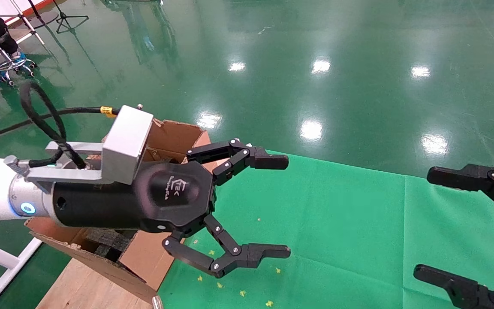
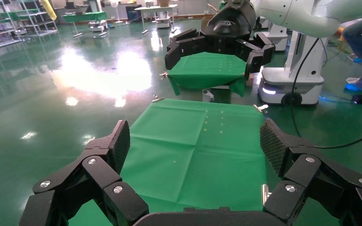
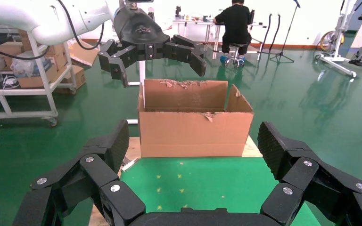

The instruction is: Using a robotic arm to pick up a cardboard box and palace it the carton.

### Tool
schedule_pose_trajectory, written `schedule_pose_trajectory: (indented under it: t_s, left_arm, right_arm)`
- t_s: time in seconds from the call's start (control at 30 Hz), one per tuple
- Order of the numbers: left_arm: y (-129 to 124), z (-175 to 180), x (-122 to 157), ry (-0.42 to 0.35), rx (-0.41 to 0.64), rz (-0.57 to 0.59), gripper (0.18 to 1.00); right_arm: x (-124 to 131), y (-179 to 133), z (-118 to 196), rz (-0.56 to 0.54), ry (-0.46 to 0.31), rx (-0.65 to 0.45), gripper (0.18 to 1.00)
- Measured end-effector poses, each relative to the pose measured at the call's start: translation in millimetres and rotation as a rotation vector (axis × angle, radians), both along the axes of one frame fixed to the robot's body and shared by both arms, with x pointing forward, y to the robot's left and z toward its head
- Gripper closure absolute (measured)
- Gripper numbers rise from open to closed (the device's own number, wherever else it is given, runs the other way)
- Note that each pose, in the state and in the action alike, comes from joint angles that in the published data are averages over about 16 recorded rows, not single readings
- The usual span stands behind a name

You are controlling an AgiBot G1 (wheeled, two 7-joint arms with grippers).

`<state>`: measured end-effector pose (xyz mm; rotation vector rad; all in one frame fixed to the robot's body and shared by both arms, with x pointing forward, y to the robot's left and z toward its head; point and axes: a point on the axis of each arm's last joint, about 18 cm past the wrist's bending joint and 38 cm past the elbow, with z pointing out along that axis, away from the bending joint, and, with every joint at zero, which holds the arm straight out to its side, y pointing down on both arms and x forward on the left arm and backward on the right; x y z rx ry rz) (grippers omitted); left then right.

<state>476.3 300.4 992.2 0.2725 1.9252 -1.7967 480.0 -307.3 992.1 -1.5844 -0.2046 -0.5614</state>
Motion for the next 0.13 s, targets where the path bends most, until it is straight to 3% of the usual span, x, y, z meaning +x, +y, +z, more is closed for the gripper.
schedule_pose_trajectory:
  t_s: [0.13]
  left_arm:
    - [0.0, 0.0, 0.0, 0.0, 0.0, 0.0, 0.183]
  right_arm:
    - [0.0, 0.0, 0.0, 0.0, 0.0, 0.0, 0.178]
